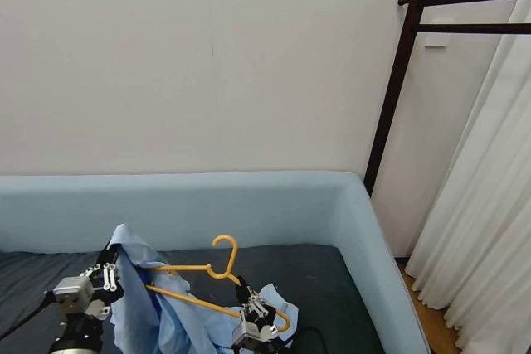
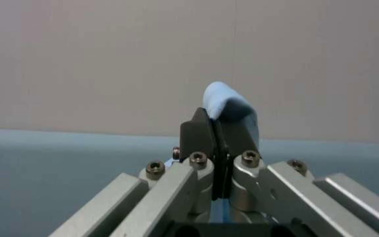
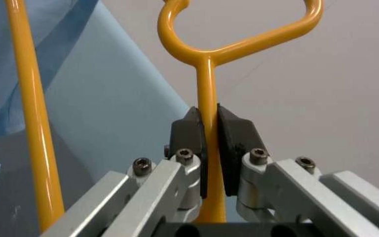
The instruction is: Pick up the clothes from the sofa and hang them on the clothes hanger.
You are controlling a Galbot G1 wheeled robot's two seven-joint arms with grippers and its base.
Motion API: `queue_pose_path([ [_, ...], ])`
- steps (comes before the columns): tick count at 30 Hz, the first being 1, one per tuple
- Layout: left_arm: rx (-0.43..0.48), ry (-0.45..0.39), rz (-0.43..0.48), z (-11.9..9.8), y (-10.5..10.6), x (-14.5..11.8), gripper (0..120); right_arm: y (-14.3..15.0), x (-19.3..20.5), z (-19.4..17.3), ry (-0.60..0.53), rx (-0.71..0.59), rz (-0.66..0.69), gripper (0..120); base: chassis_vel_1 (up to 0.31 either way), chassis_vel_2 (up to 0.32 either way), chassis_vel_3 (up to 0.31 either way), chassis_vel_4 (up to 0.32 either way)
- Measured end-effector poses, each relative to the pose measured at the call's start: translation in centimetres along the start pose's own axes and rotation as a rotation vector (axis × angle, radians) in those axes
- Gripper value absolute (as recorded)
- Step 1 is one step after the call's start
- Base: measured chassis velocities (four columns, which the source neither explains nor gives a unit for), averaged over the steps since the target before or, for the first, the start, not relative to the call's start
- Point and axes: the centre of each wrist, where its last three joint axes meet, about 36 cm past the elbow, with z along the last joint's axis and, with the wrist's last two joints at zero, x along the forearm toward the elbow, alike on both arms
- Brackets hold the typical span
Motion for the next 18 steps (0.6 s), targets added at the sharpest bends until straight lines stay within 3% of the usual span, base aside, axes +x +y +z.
queue_pose_path([
  [9, 0.010, 0.013, 0.079, 1.9, -1.8, 1.1, 0, -0.9, -5.6, -0.4, 0.005, -0.025, 0.048, 4, 0.000, 0.000, 0.000, 0.000],
  [14, -0.003, 0.011, 0.137, 3.3, -2.6, 1.9, 0, -3.0, -8.6, -1.2, -0.014, -0.047, 0.094, 4, 0.000, 0.000, 0.000, 0.000],
  [18, -0.017, -0.014, 0.201, 4.1, -2.8, 2.3, 0, -6.2, -11.0, -1.7, -0.038, -0.062, 0.139, 4, 0.000, 0.000, 0.000, 0.000],
])
